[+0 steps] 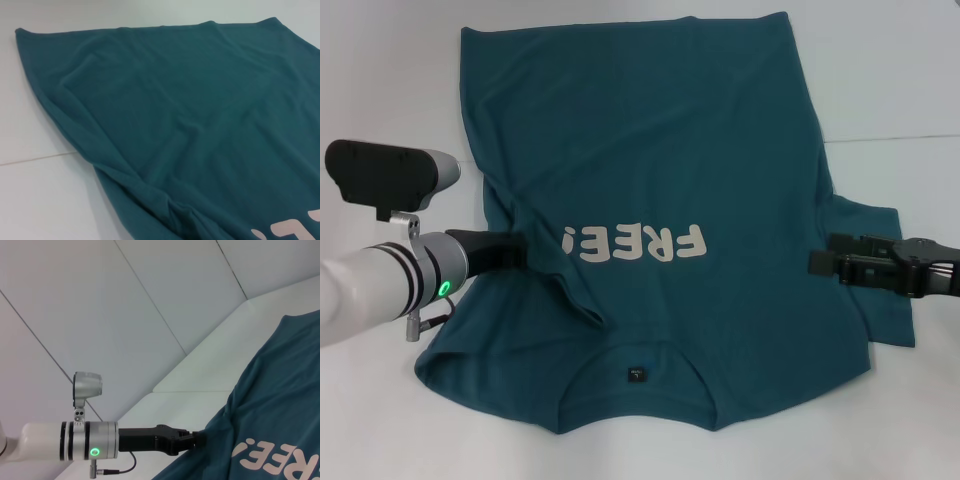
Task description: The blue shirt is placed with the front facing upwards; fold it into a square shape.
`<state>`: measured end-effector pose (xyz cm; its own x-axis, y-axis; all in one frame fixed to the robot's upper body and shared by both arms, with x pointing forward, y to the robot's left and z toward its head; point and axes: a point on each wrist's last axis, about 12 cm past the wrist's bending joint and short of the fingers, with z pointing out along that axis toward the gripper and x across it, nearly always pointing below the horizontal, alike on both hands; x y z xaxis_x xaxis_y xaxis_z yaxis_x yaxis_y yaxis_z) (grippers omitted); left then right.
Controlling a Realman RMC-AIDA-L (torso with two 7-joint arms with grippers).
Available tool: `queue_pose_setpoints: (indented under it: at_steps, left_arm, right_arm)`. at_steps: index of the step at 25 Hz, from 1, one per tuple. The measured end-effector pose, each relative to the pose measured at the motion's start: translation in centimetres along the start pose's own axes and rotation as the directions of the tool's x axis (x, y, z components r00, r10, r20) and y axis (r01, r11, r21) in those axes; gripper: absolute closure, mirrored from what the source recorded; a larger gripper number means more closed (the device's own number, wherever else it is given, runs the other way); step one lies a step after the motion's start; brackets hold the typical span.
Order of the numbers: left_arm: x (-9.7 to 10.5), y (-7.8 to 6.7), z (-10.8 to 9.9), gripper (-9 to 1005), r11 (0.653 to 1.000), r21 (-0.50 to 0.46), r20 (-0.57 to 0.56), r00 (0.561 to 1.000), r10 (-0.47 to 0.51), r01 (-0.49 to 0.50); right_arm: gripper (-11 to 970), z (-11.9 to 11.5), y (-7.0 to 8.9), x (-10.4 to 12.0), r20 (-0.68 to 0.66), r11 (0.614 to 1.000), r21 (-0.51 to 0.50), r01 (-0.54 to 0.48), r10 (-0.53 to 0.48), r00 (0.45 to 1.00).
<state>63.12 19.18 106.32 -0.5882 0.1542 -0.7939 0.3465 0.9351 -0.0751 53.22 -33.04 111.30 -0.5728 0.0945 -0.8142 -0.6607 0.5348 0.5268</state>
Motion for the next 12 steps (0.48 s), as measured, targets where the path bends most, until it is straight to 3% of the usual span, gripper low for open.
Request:
queue_pose_setpoints:
  at_steps: [6, 12]
  left_arm:
    - [-0.10, -0.05, 0.02, 873, 1.000, 0.001, 0.001, 1.000, 0.002, -0.002]
    - [-0.36, -0.04, -0.02, 992, 1.000, -0.002, 0.009, 1.000, 0.012, -0.012]
  right_arm:
    - [45, 0.00, 0.05, 0.01, -0.001, 1.000, -0.004, -0.002, 0.002, 1.000]
    - [45, -0.01, 0.06, -0.01, -0.001, 1.000, -0.005, -0.002, 0.002, 1.000]
